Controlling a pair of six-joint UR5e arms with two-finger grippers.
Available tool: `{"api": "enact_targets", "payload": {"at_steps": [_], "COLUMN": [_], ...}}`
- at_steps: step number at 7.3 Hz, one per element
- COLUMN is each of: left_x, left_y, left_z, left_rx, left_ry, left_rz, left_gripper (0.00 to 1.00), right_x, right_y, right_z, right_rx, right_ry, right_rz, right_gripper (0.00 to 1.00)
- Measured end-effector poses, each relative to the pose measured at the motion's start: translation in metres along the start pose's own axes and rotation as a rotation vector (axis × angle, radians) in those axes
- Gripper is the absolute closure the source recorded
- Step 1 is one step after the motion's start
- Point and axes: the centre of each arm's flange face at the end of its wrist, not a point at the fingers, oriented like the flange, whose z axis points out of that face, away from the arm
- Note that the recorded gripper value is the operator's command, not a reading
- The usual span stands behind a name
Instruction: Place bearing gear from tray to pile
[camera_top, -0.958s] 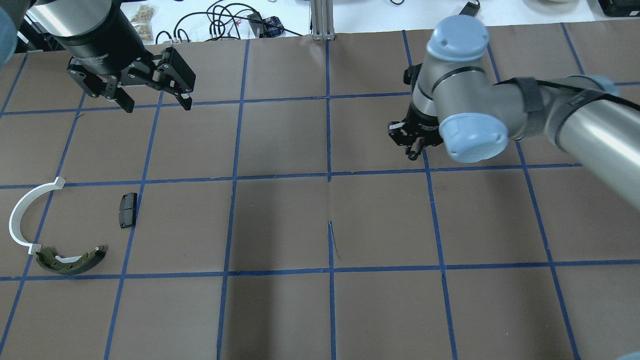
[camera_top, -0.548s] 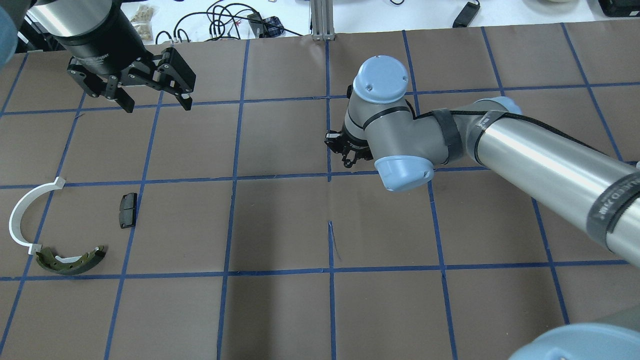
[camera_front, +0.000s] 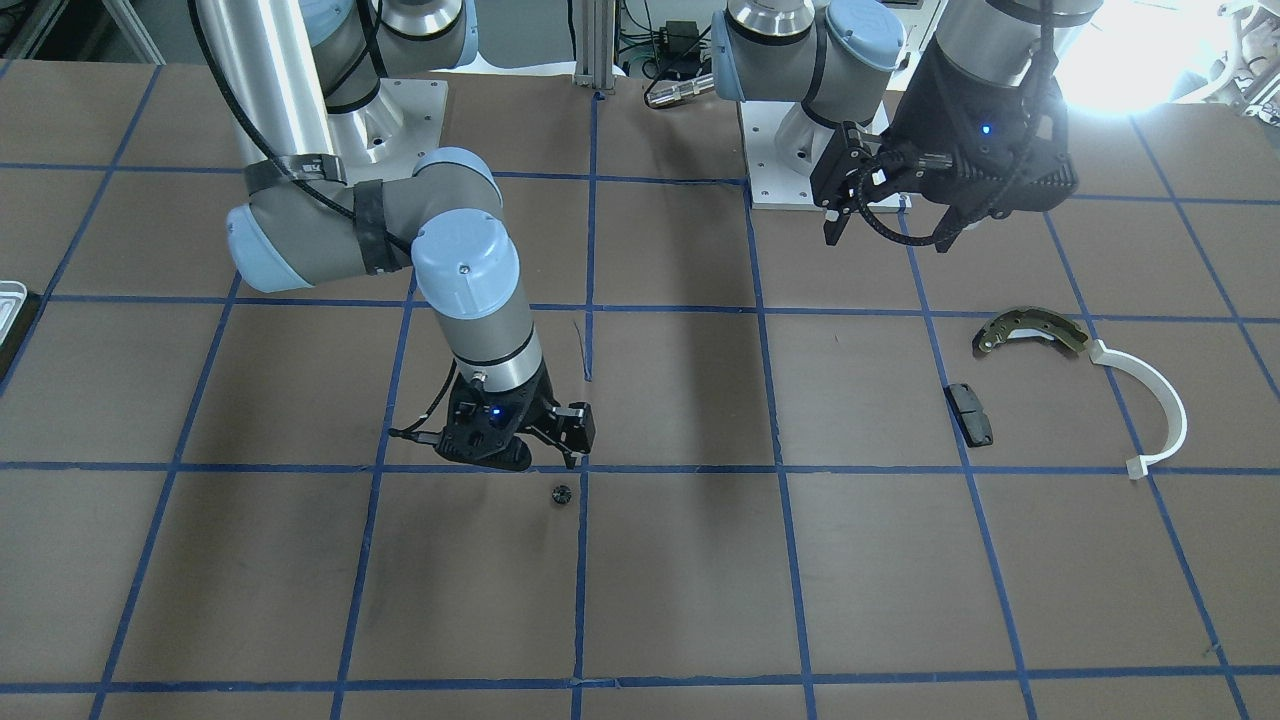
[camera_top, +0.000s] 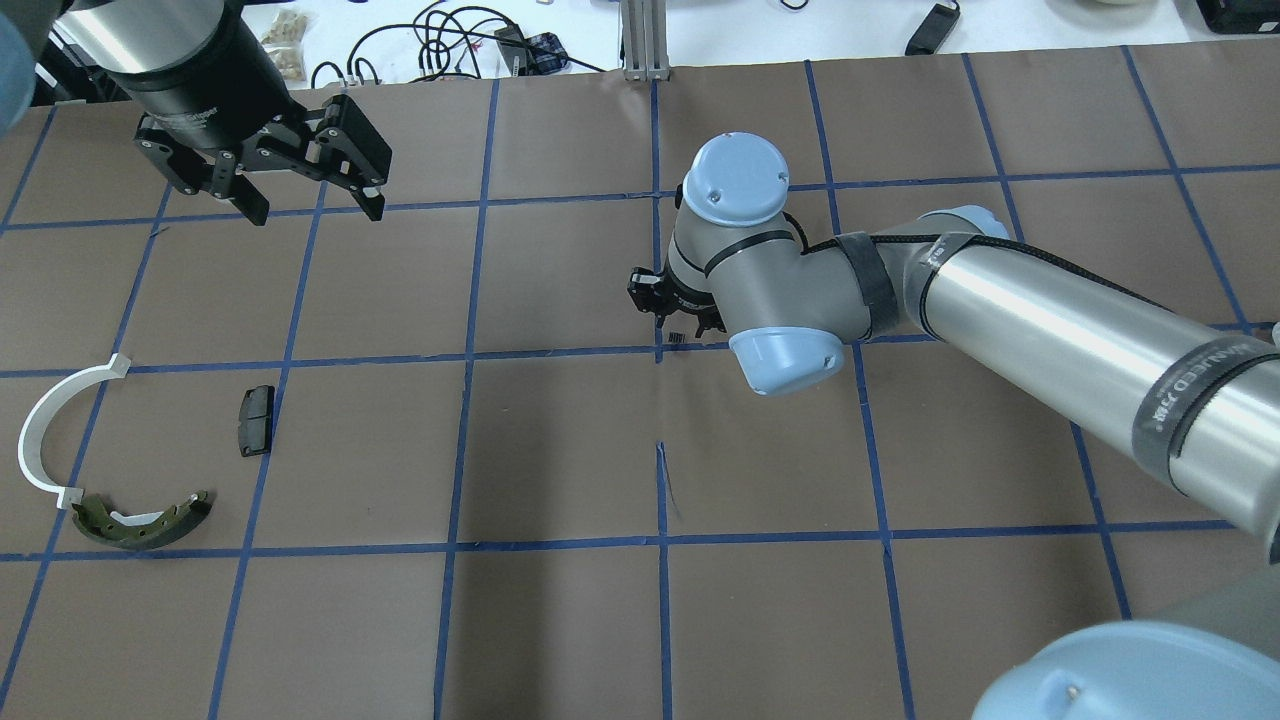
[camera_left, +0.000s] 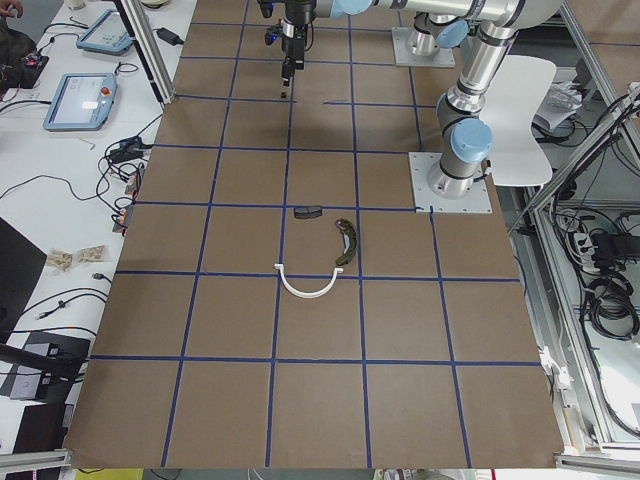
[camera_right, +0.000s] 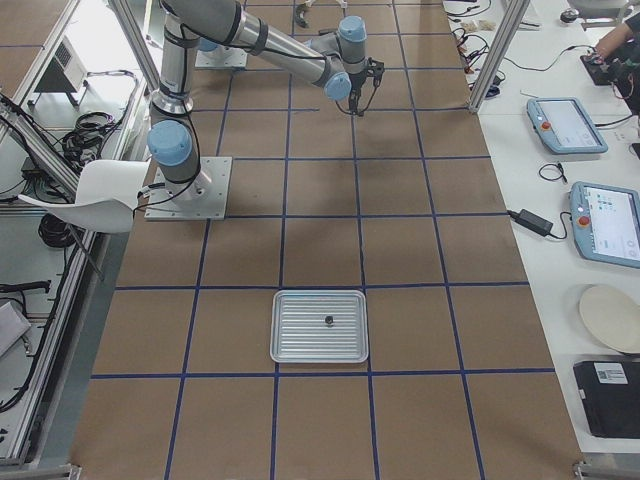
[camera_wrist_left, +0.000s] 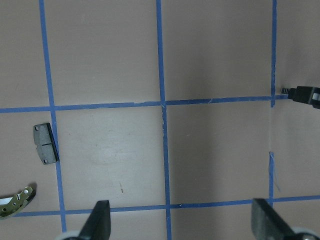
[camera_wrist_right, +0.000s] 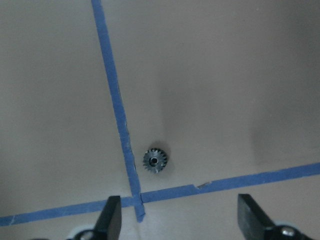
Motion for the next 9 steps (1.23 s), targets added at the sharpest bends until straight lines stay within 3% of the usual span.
{"api": "enact_targets", "payload": {"at_steps": [2, 5, 7, 9], "left_x": [0.005, 0.081, 0.143, 0.176], "left_y": [-0.009, -0.046, -0.062, -0.079], "left_z": [0.013, 0.087, 0.15, 0.21], "left_rx": [-0.014, 0.033, 0.036, 0.046], "left_ry": [0.012, 0.063, 0.046, 0.021], "left_rz": [-0.059, -0.1, -0.147, -0.176], "left_gripper": [0.0, 0.0, 0.0, 0.0], "right_x": [0.094, 0.299, 0.44, 0.557], "right_y": [-0.038, -0.072, -0.074, -0.077], "right_z": [-0.051, -0.122, -0.138, -0.113], "right_rx": [-0.031, -0.145, -0.172, -0.143], "right_ry": [0.085, 0.203, 0.205, 0.227], "right_rz": [-0.144, -0.219, -0.267, -0.291], "right_gripper": [0.16, 0.19, 0.19, 0.22]}}
